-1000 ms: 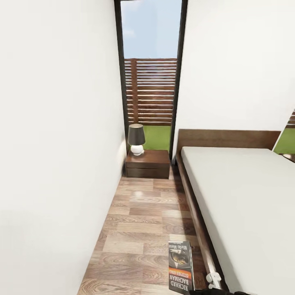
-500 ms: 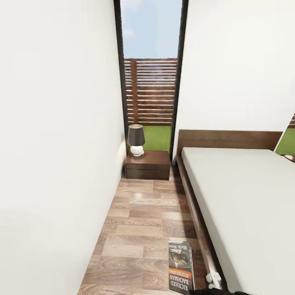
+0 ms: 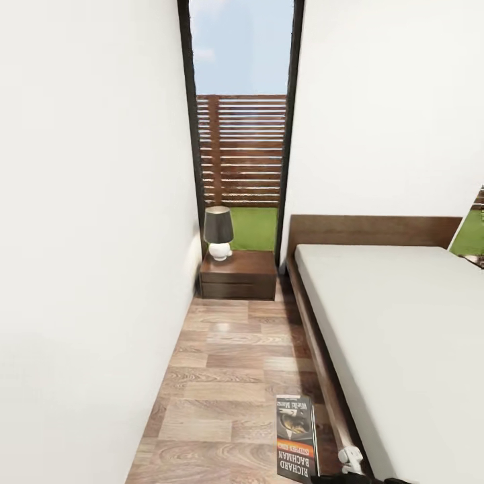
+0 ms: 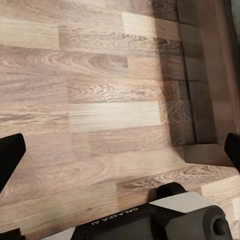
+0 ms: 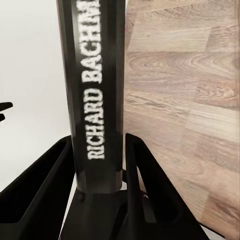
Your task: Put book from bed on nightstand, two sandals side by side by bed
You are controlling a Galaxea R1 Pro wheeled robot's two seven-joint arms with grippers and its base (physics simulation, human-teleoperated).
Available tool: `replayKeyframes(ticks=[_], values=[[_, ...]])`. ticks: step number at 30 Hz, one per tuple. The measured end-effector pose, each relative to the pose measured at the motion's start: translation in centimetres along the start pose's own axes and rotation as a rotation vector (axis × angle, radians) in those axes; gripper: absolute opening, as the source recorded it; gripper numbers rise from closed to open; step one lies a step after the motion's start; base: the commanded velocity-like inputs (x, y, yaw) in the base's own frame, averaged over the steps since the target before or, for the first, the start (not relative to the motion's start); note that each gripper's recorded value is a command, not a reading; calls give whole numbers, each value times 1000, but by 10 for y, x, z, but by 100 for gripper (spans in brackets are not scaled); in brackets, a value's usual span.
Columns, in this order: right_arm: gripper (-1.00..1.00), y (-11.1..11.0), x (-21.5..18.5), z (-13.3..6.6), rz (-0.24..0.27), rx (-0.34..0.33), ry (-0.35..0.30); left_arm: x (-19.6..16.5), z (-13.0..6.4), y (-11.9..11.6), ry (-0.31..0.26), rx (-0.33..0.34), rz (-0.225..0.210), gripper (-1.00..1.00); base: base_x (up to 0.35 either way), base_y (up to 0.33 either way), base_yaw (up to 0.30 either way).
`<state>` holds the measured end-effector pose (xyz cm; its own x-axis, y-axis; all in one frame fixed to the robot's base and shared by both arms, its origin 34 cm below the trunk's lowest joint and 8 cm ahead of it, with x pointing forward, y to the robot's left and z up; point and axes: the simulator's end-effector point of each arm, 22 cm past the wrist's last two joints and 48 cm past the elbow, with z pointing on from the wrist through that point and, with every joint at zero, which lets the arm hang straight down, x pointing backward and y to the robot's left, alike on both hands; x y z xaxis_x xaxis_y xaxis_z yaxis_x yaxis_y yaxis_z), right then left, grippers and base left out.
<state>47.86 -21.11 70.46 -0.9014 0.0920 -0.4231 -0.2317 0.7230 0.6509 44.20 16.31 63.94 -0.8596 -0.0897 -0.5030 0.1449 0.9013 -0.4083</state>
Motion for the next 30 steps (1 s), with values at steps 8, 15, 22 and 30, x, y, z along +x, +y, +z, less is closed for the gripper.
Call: replayKeyframes(ticks=[8, 15, 22, 30], values=[[-100, 0, 0, 0, 0, 0, 0, 0, 0, 0, -1, 0, 0, 100, 109, 0, -93], [-100, 0, 0, 0, -1, 0, 1, 0, 0, 0, -1, 0, 0, 100, 304, 0, -3], [-100, 0, 1, 0, -2, 0, 2, 0, 0, 0, -1, 0, 0, 100, 317, 0, 0], [-100, 0, 1, 0, -2, 0, 4, 0, 0, 0, -1, 0, 0, 100, 317, 0, 0]])
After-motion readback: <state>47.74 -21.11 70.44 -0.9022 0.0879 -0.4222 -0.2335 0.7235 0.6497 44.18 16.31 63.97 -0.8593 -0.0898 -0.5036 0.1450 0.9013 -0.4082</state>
